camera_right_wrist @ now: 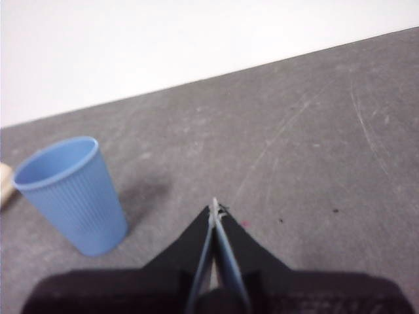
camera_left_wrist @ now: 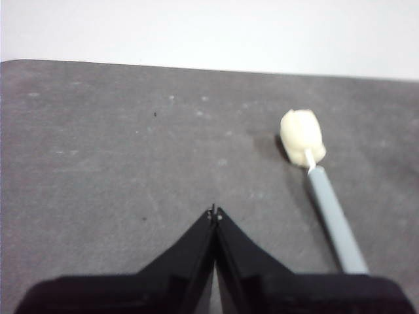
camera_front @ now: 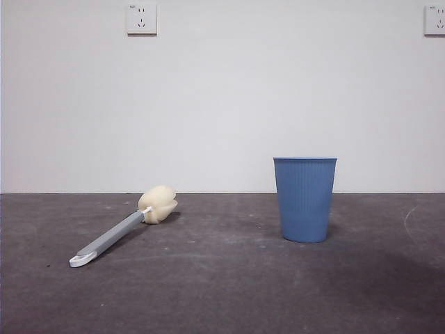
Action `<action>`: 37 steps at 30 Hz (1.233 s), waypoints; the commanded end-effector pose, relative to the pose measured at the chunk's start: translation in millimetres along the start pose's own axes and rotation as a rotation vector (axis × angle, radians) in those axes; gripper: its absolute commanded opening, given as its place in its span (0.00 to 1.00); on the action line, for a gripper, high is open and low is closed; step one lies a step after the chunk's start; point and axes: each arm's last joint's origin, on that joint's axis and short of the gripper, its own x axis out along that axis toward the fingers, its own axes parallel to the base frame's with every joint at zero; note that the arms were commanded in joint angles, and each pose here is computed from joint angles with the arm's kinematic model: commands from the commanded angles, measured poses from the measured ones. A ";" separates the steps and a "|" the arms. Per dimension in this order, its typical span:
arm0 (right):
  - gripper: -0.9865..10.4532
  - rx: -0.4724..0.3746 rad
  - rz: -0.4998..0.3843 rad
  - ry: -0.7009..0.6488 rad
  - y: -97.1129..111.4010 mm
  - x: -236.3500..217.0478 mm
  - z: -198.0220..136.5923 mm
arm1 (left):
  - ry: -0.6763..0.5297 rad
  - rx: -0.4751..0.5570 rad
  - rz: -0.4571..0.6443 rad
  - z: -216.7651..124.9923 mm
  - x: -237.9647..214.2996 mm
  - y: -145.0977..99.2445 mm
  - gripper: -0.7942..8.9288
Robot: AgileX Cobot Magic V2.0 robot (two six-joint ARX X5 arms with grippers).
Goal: Pick up the cup brush,pick up the cup,insert the brush into the cup,clean the cup,put the cup brush back,put the cup back to the fixed position on the table
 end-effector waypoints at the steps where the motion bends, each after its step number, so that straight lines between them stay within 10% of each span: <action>1: 0.08 0.039 0.033 -0.034 4.0 -3.4 13.9 | -0.065 -0.123 -0.012 17.9 -6.1 -2.6 0.07; 22: 0.08 -0.044 0.453 0.412 44.2 6.8 141.5 | 0.249 -0.071 -0.308 127.5 -29.5 -27.5 0.07; 37: 0.08 -0.094 0.499 0.651 55.4 -6.5 176.6 | 0.508 0.069 -0.443 172.9 -44.1 -37.5 0.07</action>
